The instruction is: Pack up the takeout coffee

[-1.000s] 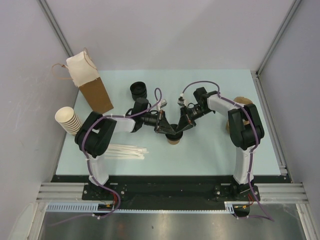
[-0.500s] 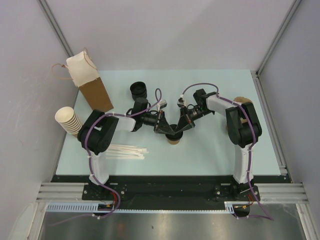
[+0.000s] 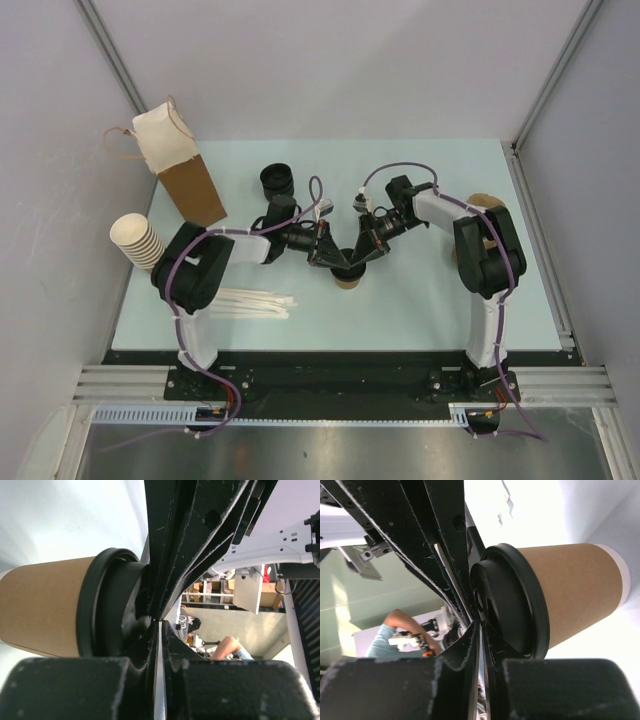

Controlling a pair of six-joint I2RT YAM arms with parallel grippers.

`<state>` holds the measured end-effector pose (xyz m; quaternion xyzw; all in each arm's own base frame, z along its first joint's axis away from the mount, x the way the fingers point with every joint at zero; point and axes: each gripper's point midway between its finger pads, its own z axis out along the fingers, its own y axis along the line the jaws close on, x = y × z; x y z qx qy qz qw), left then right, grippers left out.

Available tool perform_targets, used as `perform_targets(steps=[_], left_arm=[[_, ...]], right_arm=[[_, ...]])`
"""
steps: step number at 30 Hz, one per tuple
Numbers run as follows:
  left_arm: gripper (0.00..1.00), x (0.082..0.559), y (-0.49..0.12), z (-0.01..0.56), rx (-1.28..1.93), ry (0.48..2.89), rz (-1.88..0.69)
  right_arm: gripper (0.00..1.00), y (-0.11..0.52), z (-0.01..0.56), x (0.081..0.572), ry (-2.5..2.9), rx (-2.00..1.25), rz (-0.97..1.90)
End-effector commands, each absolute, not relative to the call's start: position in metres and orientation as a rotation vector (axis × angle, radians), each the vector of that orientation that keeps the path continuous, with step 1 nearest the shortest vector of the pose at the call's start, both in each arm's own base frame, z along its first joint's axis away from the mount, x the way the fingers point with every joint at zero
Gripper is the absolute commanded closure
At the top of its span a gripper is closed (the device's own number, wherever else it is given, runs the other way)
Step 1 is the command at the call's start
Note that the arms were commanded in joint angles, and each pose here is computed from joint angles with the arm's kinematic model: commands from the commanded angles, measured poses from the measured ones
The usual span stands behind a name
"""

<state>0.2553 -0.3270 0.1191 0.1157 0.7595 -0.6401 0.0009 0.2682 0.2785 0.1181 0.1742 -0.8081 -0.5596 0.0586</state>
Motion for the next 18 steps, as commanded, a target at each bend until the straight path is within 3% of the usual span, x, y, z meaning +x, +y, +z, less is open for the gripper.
perform_targets(steps=[1, 8, 18], left_arm=[[0.89, 0.271, -0.336, 0.16, 0.455, 2.214, -1.894], [0.87, 0.257, -0.329, 0.181, 0.492, 2.174, -1.881], [0.89, 0.245, -0.337, 0.155, 0.459, 2.242, -1.863]], right_arm=[[0.89, 0.287, 0.149, 0.264, -2.466, 0.695, -1.752], [0.89, 0.285, 0.18, 0.263, -2.451, 0.739, -1.844], [0.89, 0.293, 0.158, 0.289, -2.49, 0.605, -1.813]])
